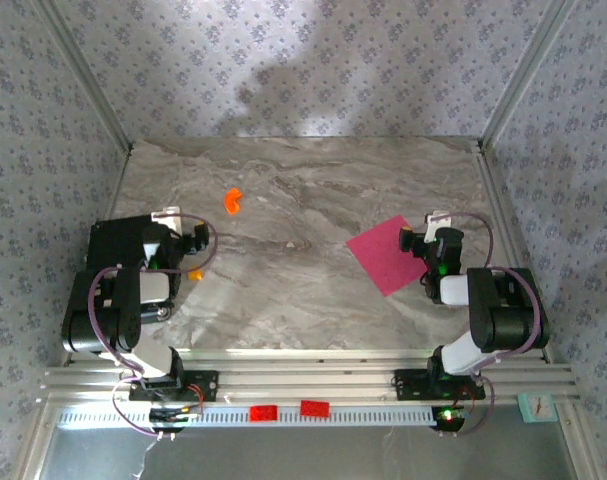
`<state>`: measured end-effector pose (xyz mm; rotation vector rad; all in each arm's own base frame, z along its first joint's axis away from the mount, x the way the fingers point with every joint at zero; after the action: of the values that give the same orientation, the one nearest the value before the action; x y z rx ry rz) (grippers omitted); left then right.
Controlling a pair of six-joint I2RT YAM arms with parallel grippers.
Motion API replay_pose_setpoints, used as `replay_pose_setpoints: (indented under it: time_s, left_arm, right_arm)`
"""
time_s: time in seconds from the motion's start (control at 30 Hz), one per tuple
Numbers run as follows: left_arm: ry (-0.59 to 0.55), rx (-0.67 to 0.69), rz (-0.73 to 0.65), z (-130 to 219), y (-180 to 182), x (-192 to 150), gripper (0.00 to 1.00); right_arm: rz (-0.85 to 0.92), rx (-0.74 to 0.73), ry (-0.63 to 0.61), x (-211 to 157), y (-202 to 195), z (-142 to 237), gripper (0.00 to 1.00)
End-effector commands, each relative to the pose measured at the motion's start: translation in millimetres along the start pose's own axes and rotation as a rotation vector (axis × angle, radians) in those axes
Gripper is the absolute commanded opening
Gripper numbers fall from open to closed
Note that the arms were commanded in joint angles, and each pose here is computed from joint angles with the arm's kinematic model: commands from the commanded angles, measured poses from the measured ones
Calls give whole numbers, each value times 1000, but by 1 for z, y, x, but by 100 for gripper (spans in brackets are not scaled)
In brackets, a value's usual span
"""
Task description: Fold a paper plane with a square sheet of paper (pick it up from the middle)
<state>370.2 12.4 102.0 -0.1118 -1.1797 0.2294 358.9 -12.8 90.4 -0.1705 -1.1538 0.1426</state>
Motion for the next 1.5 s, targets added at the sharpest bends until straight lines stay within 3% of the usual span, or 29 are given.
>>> replay_pose_setpoints:
  time_s: [0.0,0.47,0.6,0.7,0.8,0.93,1.1,1.2,1.47]
  left_arm:
    - [13,-18,-6,-2,-2,-3,100]
    - [47,-41,24,17,-10,16,100]
    - [-9,-37,62,35,-7,23,100]
    - [-30,29,141,44,1,33,100]
    - [-12,168,276,53,17,42,100]
    - [64,261,488,71,23,44,100]
    - [162,180,687,92,5,36,100]
    - [206,-14,684,94,-22,42,100]
    - [435,-216,681,108,-59,29,100]
  right_arm:
    - [9,0,-13,6,-2,-3,99]
    - [-16,-45,-53,21,-13,17,99]
    - [-154,-82,120,25,-31,31,99]
    - [-373,-125,301,19,-41,46,99]
    - [-575,62,416,21,-27,57,99]
    - [-780,271,430,33,4,61,99]
    - [-783,321,562,36,49,80,95]
    - [-742,342,586,32,71,80,95]
    - [-733,312,641,18,100,62,92]
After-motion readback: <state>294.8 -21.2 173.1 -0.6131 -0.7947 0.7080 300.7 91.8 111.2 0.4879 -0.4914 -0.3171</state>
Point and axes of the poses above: each hand's point on the last joint's axis, 136 mm out from that joint toward the fingers, its own z axis back along the fingers, its own y axis along the line the jaws close on, x = y × z, the point moved 3 cm from there along z, back along the fingers, and after that the axes turned 11 degrees about z, right-handed, at the moved point
